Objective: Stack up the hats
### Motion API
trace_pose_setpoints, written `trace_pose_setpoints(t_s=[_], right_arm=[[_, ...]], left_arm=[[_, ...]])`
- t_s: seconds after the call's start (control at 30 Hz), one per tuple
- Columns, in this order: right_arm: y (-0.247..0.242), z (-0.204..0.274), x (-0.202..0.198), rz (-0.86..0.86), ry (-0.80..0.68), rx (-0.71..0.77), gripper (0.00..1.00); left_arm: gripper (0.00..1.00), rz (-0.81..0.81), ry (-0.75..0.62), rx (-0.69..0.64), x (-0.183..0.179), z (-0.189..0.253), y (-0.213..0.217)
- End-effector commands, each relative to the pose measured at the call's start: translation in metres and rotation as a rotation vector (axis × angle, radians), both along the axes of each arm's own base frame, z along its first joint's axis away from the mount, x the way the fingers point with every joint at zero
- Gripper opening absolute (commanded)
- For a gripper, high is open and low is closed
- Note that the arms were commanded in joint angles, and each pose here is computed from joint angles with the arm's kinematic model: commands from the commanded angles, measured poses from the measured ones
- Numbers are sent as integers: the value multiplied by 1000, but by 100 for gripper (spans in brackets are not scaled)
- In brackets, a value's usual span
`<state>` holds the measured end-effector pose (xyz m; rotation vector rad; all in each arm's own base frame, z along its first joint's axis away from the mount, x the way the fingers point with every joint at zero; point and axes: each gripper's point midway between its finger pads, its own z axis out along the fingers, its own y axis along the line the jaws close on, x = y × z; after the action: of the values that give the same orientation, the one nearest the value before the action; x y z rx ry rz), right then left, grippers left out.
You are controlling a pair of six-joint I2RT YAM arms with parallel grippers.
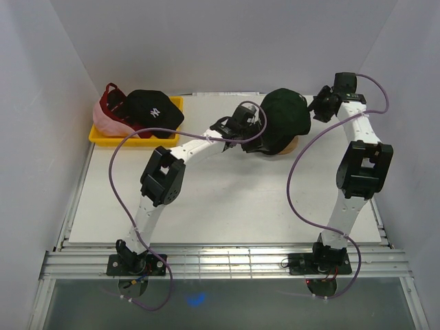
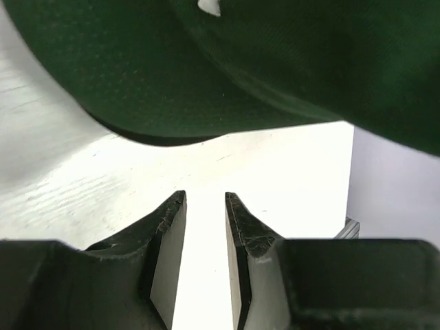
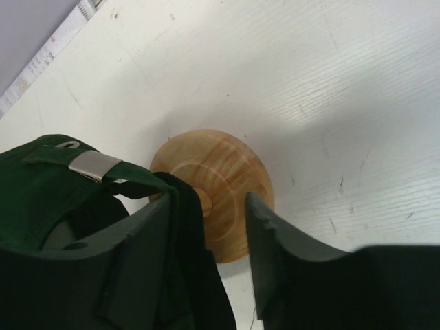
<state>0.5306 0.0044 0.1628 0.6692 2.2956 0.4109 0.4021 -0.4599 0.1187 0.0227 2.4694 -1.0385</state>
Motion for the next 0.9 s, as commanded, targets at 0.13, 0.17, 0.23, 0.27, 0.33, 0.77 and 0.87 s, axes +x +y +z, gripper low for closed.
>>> trace_pose_setpoints(t_s=[0.13,0.17,0.23,0.27,0.33,0.77,0.87], right_arm=[[6,91,4,32,-183,-14,74],[7,99,2,32,-196,-11,77],[7,113,1,35,-213,-7,79],[8,118,-2,34,-221,-5,80],[9,125,-5,35,-232,8,82],[19,189,-51,74,-349,11,86],[30,208,-76,122,-397,37,86]], left_arm=[[43,59,-237,-55,1,134,40],[44,73,-246,-46,4,139,48],[44,81,-248,-17,0,143,61],[45,99,-272,-23,0,158,72],[46,115,-284,-16,-2,166,85],[58,549,-343,247,57,207,294],[64,708,-288,396,79,182,361]])
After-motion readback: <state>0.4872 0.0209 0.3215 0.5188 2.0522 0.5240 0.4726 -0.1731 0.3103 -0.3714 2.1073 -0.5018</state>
